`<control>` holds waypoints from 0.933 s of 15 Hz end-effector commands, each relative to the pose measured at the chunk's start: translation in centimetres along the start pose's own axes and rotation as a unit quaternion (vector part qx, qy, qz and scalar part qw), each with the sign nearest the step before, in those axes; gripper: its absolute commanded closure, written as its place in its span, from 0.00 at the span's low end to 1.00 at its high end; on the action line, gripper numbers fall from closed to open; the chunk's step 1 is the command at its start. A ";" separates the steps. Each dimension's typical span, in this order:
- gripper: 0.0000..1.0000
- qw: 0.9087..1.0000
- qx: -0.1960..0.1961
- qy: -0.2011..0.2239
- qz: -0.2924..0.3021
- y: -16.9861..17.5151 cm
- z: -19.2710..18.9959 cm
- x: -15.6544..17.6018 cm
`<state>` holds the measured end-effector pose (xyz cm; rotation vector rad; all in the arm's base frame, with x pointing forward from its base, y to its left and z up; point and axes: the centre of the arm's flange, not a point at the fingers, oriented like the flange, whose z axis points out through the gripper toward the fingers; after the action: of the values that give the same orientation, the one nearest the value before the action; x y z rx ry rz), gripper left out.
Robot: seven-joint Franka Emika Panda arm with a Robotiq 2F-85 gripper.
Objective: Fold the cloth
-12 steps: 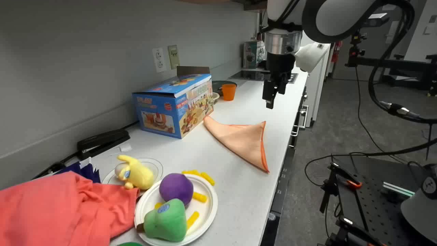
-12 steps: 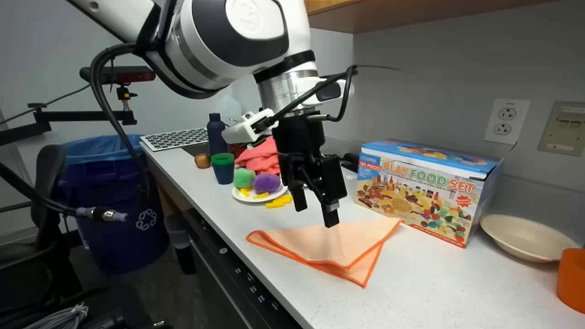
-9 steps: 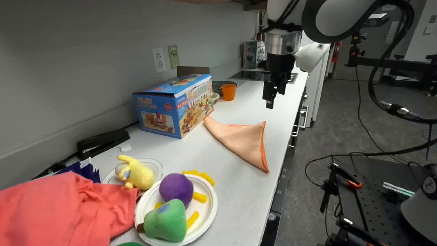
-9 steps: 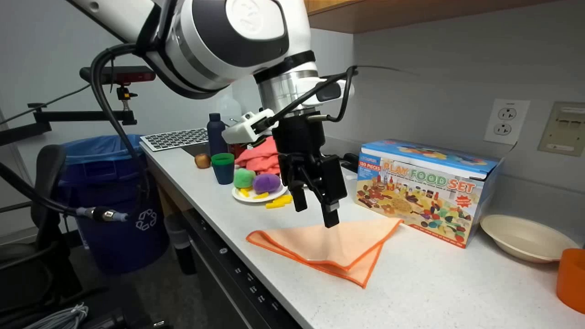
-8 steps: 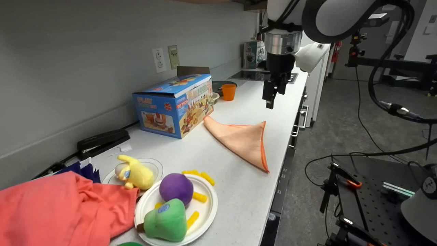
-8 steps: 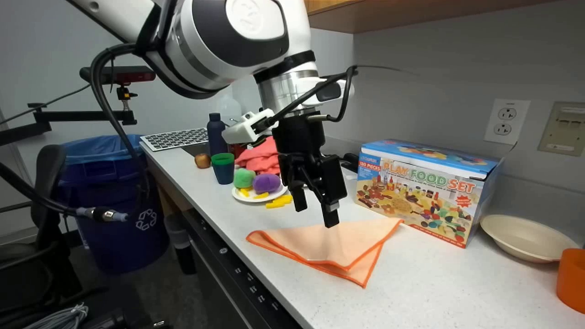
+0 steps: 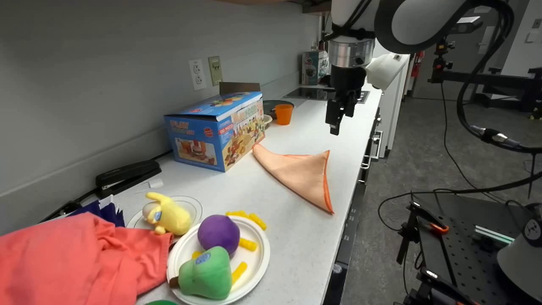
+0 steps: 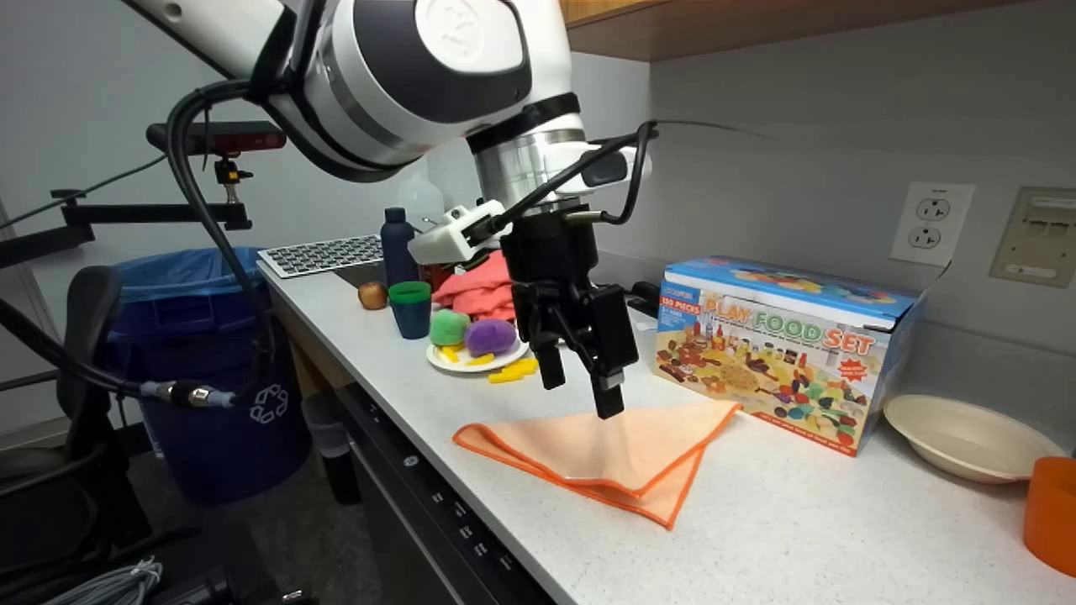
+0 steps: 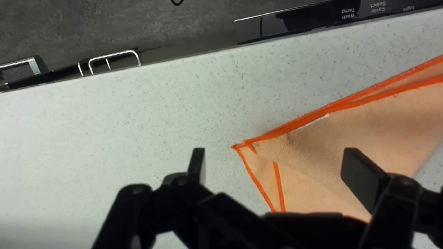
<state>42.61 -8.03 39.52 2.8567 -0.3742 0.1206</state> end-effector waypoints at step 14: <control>0.00 0.983 0.104 -0.040 -0.144 -12.7 3.2 2.4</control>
<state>46.41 -0.65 34.32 3.0628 -0.1363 0.0313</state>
